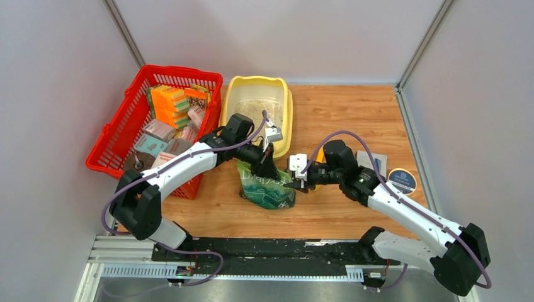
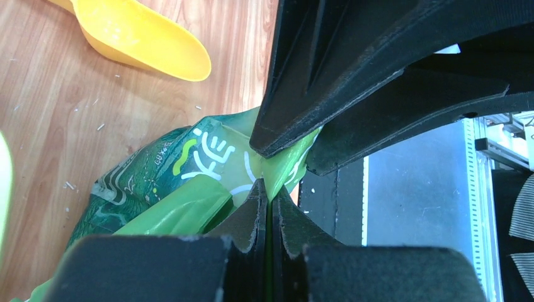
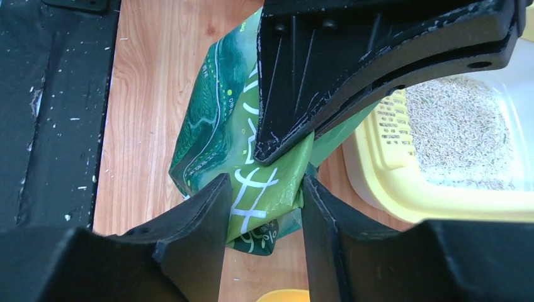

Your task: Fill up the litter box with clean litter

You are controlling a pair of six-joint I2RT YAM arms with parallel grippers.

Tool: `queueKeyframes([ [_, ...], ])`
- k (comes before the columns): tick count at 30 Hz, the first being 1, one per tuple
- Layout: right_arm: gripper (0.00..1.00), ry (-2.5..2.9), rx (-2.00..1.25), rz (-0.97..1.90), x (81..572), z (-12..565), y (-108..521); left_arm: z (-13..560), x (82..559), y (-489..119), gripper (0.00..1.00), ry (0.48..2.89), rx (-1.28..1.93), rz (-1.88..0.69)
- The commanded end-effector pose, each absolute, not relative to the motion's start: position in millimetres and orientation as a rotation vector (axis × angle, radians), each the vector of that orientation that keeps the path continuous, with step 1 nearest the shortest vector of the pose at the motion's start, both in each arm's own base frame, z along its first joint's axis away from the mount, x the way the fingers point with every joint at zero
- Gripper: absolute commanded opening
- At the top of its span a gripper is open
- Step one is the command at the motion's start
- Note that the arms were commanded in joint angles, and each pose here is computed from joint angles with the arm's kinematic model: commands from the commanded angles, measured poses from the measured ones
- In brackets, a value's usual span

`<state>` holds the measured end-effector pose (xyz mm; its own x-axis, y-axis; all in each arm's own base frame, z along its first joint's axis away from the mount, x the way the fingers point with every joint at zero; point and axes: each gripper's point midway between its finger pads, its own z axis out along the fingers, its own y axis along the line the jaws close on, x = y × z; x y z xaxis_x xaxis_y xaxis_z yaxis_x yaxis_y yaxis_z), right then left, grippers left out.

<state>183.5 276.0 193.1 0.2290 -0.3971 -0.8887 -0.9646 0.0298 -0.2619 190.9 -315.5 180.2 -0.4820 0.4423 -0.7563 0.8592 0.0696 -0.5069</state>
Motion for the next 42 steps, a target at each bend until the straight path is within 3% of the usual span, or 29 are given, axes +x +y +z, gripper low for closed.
queueKeyframes([
  [1,0.45,1.347,-1.475,0.66,197,196,279,185,202,-310,0.04,1.978,1.225,-1.39],
  [7,0.55,1.314,-1.384,0.53,211,210,274,186,203,-309,0.03,1.974,1.217,-1.395],
  [23,0.56,1.067,-1.437,0.495,194,251,285,183,204,-312,0.03,1.984,1.206,-1.421],
  [42,0.36,1.276,-1.481,0.509,196,201,278,184,210,-310,0.02,1.992,1.187,-1.414],
])
